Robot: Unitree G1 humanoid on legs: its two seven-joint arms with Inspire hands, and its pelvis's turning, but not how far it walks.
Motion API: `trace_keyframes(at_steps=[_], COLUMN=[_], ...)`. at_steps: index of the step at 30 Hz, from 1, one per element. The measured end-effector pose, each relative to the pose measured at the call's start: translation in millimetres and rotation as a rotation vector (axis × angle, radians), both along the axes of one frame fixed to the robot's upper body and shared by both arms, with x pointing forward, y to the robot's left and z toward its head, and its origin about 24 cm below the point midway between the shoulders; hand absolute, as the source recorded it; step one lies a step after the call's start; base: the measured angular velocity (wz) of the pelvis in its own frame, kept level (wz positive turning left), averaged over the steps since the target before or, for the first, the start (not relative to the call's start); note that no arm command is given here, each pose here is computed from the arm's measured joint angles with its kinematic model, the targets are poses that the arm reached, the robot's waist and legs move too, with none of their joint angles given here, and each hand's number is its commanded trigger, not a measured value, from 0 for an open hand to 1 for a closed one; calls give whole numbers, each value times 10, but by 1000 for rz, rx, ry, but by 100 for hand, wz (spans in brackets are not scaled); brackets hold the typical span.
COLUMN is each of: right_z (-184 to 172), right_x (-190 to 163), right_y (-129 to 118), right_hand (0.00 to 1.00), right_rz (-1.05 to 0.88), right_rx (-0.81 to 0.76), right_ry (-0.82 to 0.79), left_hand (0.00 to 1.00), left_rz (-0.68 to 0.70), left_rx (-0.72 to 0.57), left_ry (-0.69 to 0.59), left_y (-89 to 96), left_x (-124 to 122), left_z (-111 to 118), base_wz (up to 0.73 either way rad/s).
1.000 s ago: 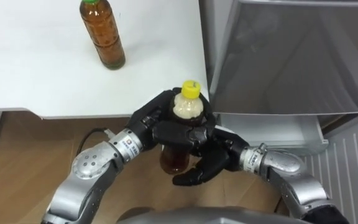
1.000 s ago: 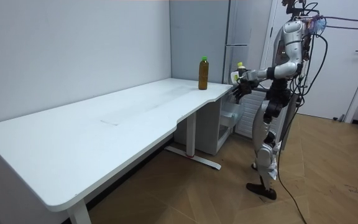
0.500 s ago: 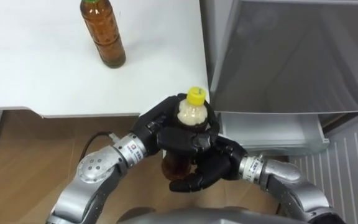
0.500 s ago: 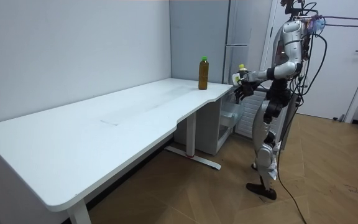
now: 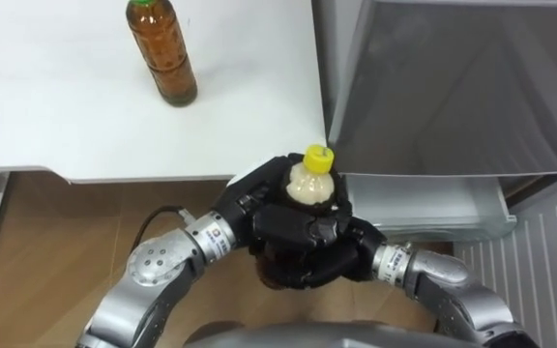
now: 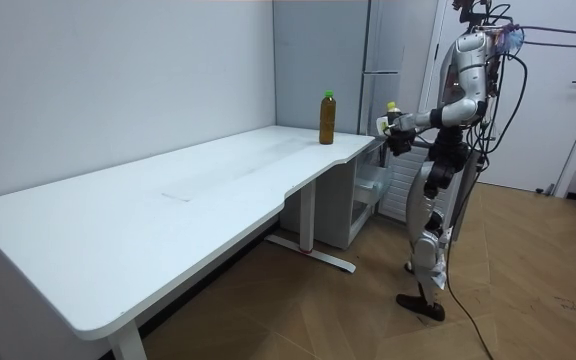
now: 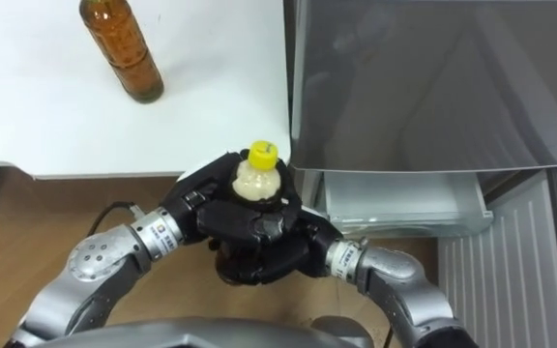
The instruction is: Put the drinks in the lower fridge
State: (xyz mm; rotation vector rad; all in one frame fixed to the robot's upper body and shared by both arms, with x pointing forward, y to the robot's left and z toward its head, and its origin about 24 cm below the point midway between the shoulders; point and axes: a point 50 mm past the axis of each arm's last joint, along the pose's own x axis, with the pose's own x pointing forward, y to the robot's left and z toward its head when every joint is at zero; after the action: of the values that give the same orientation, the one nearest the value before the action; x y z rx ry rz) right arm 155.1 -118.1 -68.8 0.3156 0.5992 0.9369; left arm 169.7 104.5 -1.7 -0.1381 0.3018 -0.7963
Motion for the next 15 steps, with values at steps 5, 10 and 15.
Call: trace_keyframes(at_steps=[5,10,15], right_z=[4,7,12], right_x=[2,3,7], right_y=[7,13,19], right_hand=[100,100,100], right_rz=[-2,-6,-12], right_rx=[6,15,26], right_ry=[-2,0,1], left_hand=[100,74,0], left_rz=[9,15,23], left_rx=[-9,-29,-39], left_ry=[-2,3,2], left_y=[-6,-19,-14], left_x=[10,14,24], left_z=[7,14,22], base_wz=[0,0,0])
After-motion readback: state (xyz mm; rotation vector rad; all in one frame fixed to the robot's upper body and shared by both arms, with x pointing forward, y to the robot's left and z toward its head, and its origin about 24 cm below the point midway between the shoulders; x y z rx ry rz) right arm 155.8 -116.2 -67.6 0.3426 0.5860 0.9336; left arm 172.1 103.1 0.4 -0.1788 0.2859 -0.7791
